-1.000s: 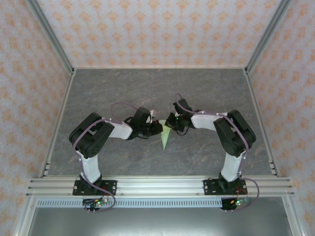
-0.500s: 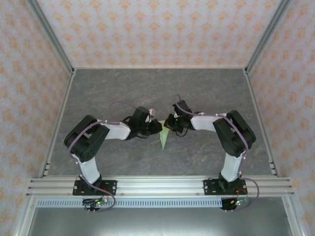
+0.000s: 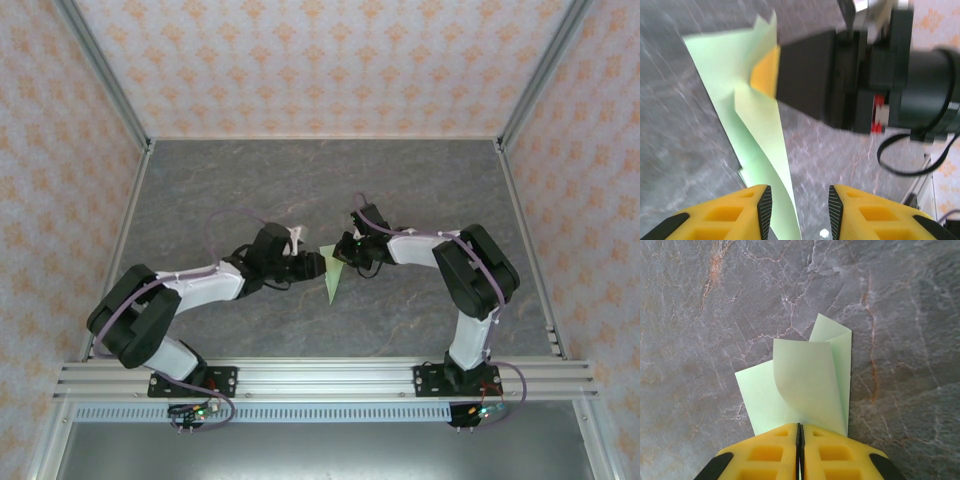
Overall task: Fold a paper plane with a square sheet of paper (fold left side to right side)
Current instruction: Fold the wing for the fifth time at the center of the table.
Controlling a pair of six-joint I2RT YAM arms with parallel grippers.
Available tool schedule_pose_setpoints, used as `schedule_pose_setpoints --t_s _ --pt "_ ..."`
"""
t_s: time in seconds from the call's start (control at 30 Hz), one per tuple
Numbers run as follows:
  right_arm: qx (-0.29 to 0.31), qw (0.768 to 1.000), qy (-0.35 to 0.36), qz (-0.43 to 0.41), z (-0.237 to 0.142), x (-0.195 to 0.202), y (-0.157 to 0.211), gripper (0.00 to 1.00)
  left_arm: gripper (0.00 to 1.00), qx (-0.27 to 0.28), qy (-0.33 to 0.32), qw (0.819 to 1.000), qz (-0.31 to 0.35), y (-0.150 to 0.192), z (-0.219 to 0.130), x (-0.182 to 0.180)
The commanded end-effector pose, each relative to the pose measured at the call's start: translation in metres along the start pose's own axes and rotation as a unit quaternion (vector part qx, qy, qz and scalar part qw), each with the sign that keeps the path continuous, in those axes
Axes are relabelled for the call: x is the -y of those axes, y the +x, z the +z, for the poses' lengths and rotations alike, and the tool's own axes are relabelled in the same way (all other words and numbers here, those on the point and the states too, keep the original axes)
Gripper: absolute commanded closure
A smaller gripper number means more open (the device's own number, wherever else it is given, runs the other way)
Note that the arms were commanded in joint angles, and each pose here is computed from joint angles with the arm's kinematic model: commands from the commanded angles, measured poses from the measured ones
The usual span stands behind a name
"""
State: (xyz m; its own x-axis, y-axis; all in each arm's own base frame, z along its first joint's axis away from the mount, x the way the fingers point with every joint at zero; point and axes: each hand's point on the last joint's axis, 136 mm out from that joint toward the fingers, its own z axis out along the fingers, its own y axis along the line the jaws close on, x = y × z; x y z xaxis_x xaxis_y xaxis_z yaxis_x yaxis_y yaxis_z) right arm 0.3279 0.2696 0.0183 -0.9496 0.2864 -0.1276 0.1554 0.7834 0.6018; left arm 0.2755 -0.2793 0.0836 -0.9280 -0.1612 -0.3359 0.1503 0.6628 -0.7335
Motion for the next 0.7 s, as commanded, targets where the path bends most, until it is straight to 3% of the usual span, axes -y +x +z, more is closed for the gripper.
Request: schedule_pose_setpoints --t_s 0.0,0.33,0.67 --pt "-0.023 0.994 0.106 0.022 0.010 0.062 0.019 0.88 0.62 -0.015 0.048 0.999 0.014 0.015 0.006 0.030" --pt "-0.023 0.994 0.107 0.022 0.009 0.062 0.019 0.88 0.65 -0.036 0.048 0.998 0.010 0.026 0.033 0.032" --pt "-0.023 0.994 0.108 0.020 0.009 0.061 0.019 0.88 0.66 -0.045 -0.004 0.999 -0.012 0.038 0.046 -0.002"
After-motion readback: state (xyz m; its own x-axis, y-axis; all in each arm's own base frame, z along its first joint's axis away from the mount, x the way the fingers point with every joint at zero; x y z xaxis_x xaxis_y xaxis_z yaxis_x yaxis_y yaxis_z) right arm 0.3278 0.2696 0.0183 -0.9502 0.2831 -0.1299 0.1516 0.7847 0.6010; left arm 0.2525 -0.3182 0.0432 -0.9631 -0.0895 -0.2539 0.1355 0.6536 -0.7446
